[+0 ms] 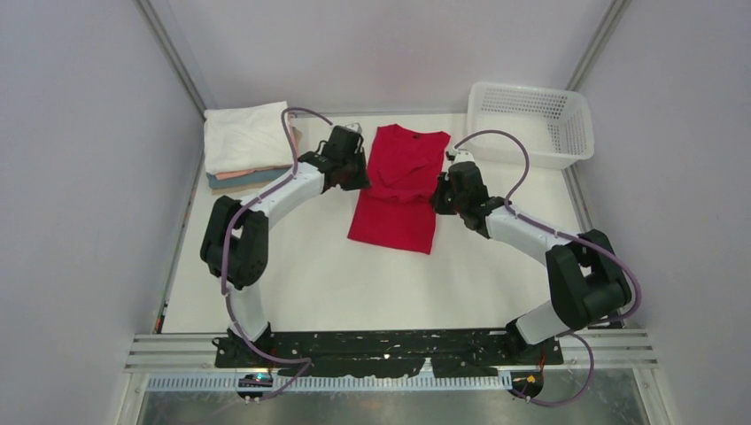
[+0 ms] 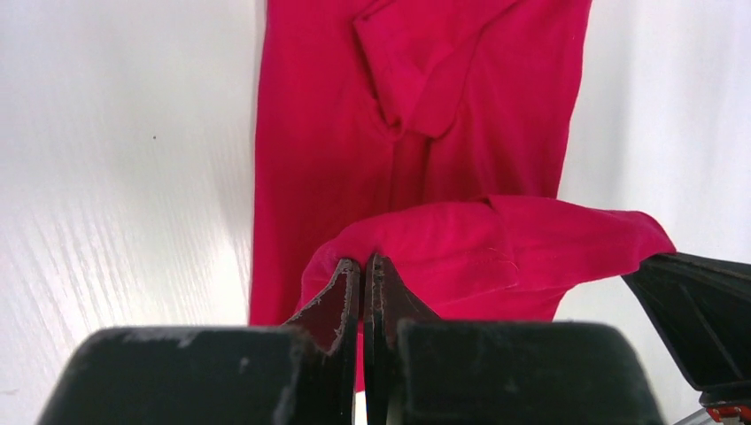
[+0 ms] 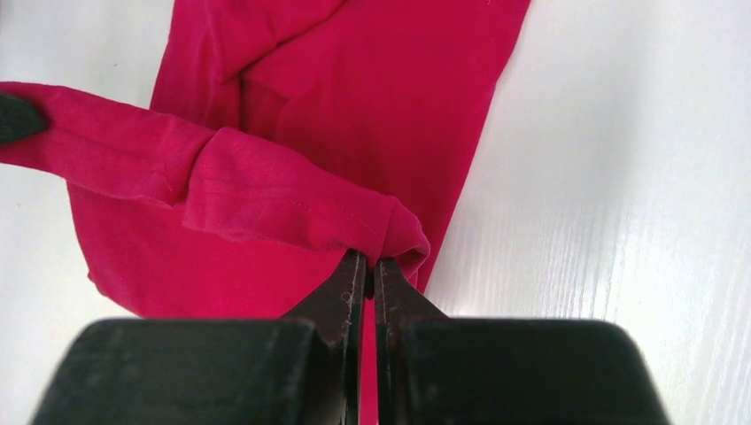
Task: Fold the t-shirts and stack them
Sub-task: Fold the folded rectangular tshirt in 1/3 of the way
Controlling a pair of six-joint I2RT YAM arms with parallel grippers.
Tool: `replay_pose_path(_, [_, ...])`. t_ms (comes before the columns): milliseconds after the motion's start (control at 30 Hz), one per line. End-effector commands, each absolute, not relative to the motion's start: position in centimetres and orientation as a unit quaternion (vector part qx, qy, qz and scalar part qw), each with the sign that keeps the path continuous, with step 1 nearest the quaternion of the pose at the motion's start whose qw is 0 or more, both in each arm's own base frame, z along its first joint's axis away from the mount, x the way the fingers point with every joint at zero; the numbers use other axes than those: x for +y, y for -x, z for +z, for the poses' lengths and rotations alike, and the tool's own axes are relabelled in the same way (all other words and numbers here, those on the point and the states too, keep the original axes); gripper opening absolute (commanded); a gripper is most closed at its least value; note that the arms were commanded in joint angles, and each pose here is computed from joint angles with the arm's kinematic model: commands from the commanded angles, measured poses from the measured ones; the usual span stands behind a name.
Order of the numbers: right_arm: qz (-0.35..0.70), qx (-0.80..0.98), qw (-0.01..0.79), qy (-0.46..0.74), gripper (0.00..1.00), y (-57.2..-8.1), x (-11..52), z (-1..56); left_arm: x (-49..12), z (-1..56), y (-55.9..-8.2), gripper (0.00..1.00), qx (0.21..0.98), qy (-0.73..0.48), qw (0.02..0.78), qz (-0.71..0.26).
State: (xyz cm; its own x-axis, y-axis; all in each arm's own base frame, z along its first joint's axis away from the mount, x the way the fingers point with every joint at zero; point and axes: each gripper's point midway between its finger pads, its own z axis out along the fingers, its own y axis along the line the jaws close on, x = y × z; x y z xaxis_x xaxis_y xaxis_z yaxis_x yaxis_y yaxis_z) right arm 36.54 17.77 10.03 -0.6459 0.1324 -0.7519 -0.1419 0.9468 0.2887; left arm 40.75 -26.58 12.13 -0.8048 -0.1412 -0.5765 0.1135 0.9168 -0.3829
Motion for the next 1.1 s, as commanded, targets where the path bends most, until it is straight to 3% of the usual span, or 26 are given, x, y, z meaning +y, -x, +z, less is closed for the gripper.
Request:
replay_pose_path(0, [0.19, 0.872, 0.451, 0.002, 0.06, -39.7, 18.5, 11.8, -27.1, 13.0, -42.3, 0.0, 0.924, -0.01, 0.319, -0.208])
replay_pose_path(400, [0.153, 0.886, 0.437, -0.039, 0.08, -42.8, 16.8, 8.3, -27.5, 10.2, -45.1, 0.0, 0.932, 0.0, 0.294, -0.212])
replay_pose_path(467, [0.151, 0.884, 0.439, -0.051, 0.14, -43.5, 16.6, 8.0, -27.4, 9.9, -45.5, 0.14, 0.934, 0.002, 0.289, -0.21])
replay_pose_path(500, [0.149, 0.883, 0.441, -0.059, 0.18, -44.0, 16.2, 8.0, -27.3, 10.0, -45.7, 0.33, 0.934, 0.004, 0.29, -0.208])
replay_pose_path(633, [0.147, 0.877, 0.452, -0.068, 0.48, -44.6, 15.6, 9.5, -25.8, 11.6, -46.3, 0.87, 0.935, 0.02, 0.295, -0.196])
replay_pose_path(667, [0.148, 0.877, 0.452, -0.065, 0.64, -44.5, 15.7, 9.9, -25.3, 12.1, -46.2, 0.97, 0.935, 0.023, 0.301, -0.189])
replay_pose_path(700, [0.148, 0.877, 0.453, -0.063, 0.77, -44.1, 15.6, 10.5, -25.0, 12.7, -46.0, 0.99, 0.933, 0.022, 0.308, -0.185])
replay_pose_path(733, [0.148, 0.879, 0.45, -0.058, 0.82, -43.7, 15.5, 10.4, -24.7, 13.1, -45.5, 1.0, 0.931, 0.023, 0.313, -0.185])
replay_pose_path(767, [0.152, 0.876, 0.454, -0.058, 0.96, -43.2, 15.5, 11.3, -24.4, 13.2, -45.0, 1.0, 0.93, 0.023, 0.316, -0.185])
replay_pose_path(800, [0.154, 0.88, 0.447, -0.054, 0.99, -42.4, 15.4, 10.7, -24.2, 13.4, -44.3, 1.0, 0.929, 0.021, 0.317, -0.189])
replay_pose_path(1067, [0.253, 0.869, 0.426, -0.007, 0.95, -36.4, 17.7, 12.1, -21.9, 10.3, -36.3, 1.0, 0.941, 0.019, 0.267, -0.208])
